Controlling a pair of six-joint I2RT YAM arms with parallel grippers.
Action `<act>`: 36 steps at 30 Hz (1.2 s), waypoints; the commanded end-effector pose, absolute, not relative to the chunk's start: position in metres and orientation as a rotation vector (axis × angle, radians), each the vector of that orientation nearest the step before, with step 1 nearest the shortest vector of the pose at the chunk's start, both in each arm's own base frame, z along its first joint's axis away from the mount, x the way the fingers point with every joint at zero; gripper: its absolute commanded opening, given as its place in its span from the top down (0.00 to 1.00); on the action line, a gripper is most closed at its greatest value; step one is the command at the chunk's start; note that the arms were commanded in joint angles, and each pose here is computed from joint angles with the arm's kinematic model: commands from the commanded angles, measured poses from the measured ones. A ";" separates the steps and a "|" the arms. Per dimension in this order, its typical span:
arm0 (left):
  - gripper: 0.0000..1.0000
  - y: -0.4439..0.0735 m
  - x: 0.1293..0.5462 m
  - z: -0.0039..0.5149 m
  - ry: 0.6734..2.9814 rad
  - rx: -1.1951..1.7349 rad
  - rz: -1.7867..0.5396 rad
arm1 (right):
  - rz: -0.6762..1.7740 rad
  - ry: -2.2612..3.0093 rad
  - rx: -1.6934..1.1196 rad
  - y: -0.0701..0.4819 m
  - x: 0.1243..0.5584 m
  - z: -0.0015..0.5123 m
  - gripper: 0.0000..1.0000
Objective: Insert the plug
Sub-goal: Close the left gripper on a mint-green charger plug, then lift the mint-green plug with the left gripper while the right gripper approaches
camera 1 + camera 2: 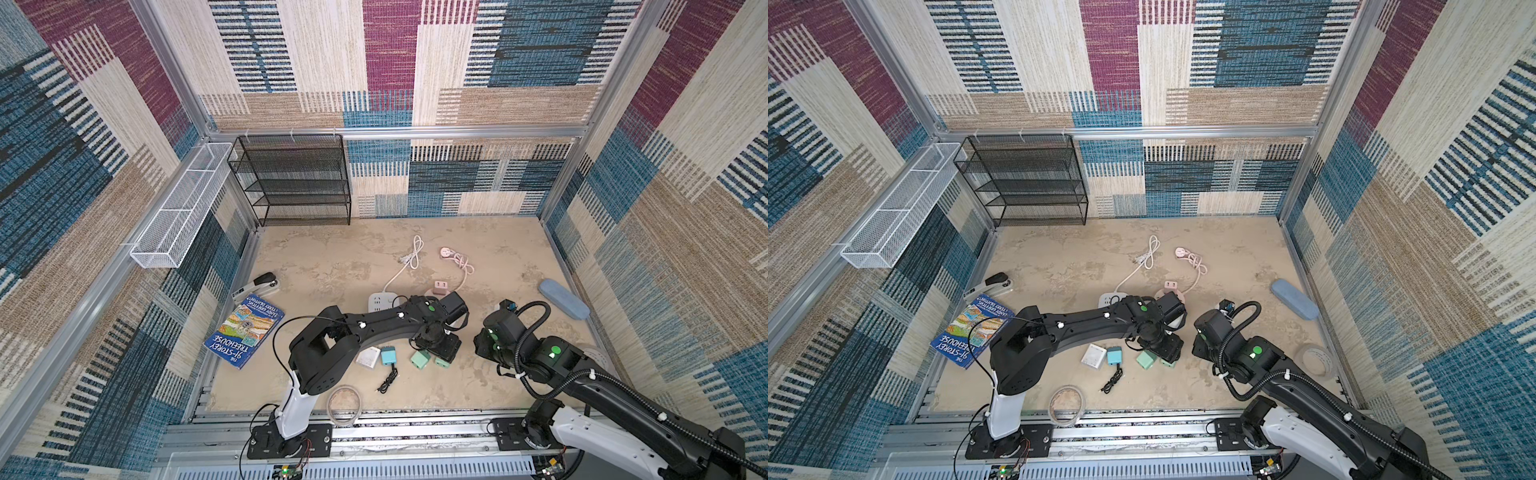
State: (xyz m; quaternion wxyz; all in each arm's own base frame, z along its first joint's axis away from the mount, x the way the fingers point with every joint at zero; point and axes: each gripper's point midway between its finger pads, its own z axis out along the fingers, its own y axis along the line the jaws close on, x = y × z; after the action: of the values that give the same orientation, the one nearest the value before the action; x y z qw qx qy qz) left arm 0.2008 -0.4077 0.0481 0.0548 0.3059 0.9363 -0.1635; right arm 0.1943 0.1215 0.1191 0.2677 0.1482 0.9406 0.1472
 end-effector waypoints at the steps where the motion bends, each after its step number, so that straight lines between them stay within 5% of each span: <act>1: 0.35 -0.407 0.196 0.044 2.868 0.963 -0.482 | 0.419 2.507 0.394 0.124 0.198 0.124 0.68; 21: 0.50 -0.407 0.196 0.019 2.932 0.965 -0.401 | 0.473 2.489 0.363 0.129 0.198 0.127 0.68; 27: 0.70 -0.408 0.198 0.016 2.935 0.971 -0.389 | 0.491 2.477 0.354 0.130 0.199 0.128 0.68; 30: 1.00 -0.407 0.200 0.019 2.926 0.973 -0.387 | 0.509 2.471 0.338 0.133 0.199 0.129 0.68; 36: 1.00 -0.399 0.215 0.040 2.875 0.935 -0.395 | 0.565 2.412 0.308 0.137 0.203 0.143 0.68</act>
State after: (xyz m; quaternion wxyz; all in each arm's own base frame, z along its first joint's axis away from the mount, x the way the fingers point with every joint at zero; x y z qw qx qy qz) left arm 0.2054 -0.4051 0.0297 0.0276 0.3028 0.9433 -0.1327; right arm 0.1952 0.1307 0.1285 0.2913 0.1255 0.9287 0.1920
